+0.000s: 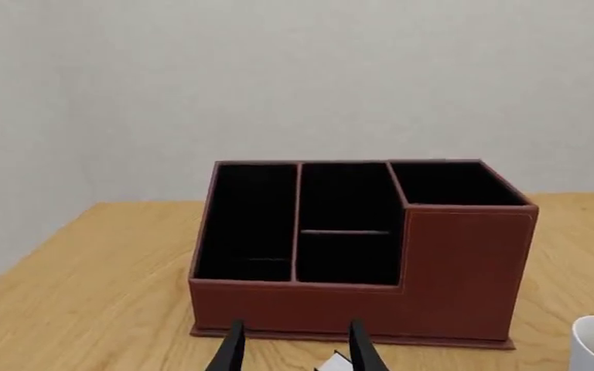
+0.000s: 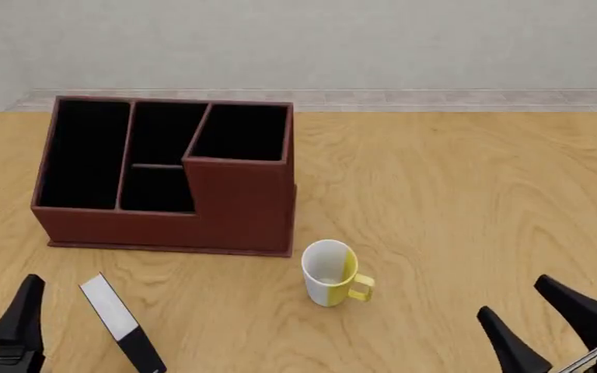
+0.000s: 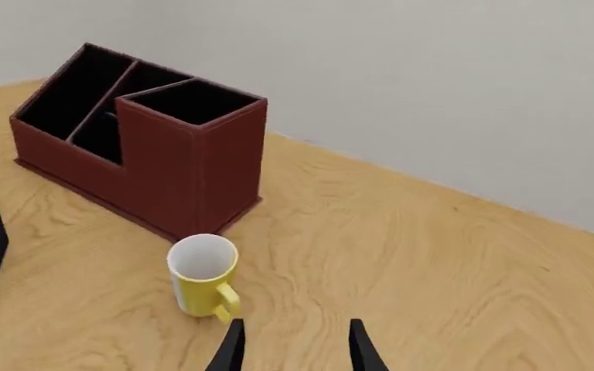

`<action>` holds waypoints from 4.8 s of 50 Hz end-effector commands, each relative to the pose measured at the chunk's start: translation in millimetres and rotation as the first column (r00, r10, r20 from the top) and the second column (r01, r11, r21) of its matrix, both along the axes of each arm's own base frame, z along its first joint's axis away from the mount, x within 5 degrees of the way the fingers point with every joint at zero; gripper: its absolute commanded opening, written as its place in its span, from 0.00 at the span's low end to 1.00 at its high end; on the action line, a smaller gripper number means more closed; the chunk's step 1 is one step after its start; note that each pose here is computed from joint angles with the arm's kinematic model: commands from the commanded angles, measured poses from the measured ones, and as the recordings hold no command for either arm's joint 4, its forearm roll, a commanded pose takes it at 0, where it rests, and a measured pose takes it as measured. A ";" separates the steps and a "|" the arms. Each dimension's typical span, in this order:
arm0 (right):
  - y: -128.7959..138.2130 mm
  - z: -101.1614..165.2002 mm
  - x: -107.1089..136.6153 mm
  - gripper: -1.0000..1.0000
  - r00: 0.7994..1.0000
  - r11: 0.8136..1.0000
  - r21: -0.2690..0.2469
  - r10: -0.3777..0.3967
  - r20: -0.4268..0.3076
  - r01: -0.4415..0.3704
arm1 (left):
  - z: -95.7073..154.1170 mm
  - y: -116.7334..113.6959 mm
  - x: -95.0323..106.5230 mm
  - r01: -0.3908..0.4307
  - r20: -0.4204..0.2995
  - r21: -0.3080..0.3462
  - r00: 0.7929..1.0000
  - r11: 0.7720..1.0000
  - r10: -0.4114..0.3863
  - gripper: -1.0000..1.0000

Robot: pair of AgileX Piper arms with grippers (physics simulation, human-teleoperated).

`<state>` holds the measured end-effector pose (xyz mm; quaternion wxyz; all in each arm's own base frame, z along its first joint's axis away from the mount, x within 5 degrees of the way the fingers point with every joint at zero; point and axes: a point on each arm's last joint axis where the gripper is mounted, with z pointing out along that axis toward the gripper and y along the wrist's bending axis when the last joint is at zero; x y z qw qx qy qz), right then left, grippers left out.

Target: Pick up the book and place it in the right compartment of the caddy.

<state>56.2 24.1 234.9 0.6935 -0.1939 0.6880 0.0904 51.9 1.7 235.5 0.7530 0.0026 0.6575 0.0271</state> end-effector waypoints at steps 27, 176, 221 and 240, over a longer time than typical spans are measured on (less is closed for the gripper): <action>103.5 9.4 39.3 1.00 0.857 0.843 -0.162 0.493 -0.150 -0.513 | 8.2 1.8 -2.0 -0.038 0.039 0.001 0.999 0.999 0.038 1.00; 369.7 -46.4 84.1 1.00 0.650 0.675 -0.092 0.651 -0.393 -0.732 | -13.7 15.0 0.4 -0.276 0.005 0.023 0.961 0.961 0.276 1.00; 360.2 -23.9 86.0 0.00 0.662 0.675 -0.112 0.655 -0.364 -0.729 | -15.1 14.4 0.9 -0.263 0.000 0.024 0.965 0.965 0.263 1.00; 315.6 -14.9 74.3 0.00 0.672 0.697 -0.073 0.651 -0.353 -0.713 | -9.8 12.1 0.5 -0.227 0.014 0.026 0.974 0.973 0.227 1.00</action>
